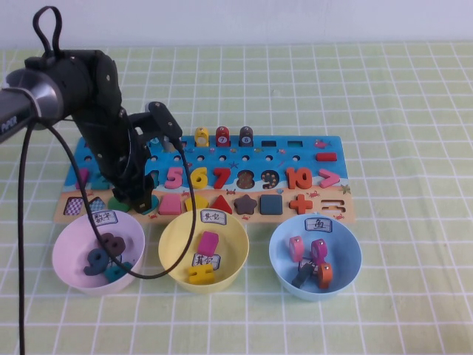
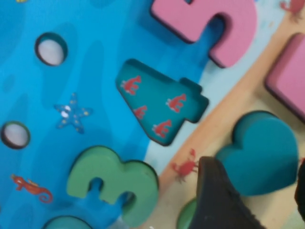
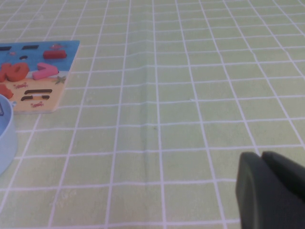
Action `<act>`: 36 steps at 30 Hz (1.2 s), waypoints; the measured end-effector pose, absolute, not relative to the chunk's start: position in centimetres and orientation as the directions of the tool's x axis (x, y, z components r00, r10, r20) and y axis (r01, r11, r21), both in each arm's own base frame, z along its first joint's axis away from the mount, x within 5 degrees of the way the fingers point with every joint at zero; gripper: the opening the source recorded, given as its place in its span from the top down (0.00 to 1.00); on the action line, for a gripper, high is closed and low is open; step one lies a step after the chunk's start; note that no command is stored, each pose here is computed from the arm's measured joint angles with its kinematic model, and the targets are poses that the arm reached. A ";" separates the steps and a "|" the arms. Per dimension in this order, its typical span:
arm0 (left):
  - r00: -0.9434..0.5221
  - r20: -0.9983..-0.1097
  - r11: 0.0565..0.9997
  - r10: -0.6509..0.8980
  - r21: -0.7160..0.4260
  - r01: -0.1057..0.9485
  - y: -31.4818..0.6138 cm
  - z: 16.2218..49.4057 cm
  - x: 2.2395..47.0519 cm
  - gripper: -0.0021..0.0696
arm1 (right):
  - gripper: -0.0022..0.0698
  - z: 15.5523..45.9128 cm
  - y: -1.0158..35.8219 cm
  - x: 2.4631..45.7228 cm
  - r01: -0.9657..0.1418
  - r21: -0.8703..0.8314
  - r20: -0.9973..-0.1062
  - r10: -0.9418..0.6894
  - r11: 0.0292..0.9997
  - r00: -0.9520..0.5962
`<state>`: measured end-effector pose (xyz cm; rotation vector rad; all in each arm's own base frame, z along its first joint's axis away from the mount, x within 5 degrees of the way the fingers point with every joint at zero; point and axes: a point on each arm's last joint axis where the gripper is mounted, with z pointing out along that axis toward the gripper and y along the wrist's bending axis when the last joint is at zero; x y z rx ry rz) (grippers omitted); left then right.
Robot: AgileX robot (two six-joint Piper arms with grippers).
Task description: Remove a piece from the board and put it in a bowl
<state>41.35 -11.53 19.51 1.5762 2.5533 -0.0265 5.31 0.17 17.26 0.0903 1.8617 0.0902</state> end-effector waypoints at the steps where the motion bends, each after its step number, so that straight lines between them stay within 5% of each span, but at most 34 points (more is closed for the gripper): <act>1: -0.441 -0.132 0.451 0.888 0.064 0.890 -11.5 19.4 41.4 0.53 | 0.99 17.3 0.2 5.3 0.016 0.109 -0.951 0.109 0.994 -0.288; 36: -0.489 -0.079 0.495 0.868 0.075 0.866 -12.6 18.5 41.2 0.53 | 0.99 17.3 0.2 5.3 0.016 0.109 -0.951 0.109 0.994 -0.288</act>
